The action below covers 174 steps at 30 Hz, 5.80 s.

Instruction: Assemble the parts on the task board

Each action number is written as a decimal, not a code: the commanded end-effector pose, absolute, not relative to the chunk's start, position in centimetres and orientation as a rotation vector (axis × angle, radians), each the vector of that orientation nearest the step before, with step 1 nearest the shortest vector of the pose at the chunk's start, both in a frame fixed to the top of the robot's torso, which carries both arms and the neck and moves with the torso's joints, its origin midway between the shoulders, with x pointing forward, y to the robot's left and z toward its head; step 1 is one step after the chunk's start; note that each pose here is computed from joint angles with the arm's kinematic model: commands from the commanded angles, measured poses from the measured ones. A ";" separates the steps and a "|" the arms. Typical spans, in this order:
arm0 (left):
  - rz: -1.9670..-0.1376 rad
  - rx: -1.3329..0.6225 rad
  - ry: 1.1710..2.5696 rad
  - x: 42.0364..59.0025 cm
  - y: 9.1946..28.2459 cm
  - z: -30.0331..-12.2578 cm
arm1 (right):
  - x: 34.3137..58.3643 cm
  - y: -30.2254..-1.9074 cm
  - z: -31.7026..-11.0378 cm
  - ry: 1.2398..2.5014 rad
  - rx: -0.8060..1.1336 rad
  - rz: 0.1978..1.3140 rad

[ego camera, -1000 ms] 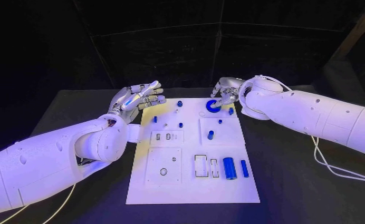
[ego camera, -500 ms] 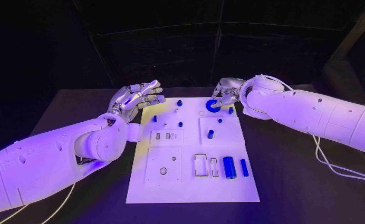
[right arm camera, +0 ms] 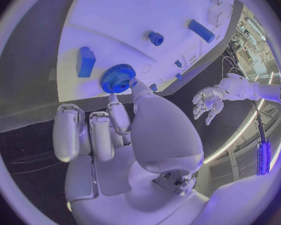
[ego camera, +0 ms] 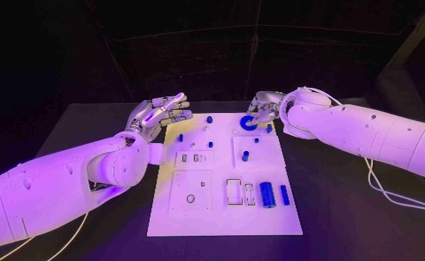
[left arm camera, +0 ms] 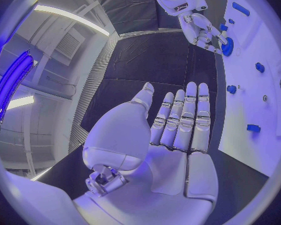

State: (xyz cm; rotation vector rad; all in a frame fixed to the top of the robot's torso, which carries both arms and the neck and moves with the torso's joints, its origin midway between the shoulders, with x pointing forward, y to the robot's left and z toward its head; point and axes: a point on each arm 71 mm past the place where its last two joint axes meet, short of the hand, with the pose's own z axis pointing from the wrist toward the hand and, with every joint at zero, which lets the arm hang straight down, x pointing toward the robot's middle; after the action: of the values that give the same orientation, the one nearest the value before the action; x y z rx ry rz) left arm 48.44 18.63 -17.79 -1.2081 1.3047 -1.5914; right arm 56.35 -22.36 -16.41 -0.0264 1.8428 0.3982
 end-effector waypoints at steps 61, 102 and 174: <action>-1.600 -1.203 1.305 48.6 18.6 -17.7 | 56.0 -22.4 -17.1 1.871 -0.043 0.399; -1.620 -1.201 1.315 48.6 18.6 -17.7 | 55.3 -20.9 -16.1 1.688 -0.048 0.465; -1.613 -1.201 1.311 48.6 18.6 -17.7 | 54.1 -8.6 -17.7 1.696 -0.175 0.508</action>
State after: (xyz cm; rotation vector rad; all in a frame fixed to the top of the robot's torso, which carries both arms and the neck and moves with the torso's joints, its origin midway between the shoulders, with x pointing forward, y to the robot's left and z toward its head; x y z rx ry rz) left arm 48.61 18.66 -17.89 -1.2107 1.3159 -1.6010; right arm 54.06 -8.63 -17.77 -0.1653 1.6892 0.5202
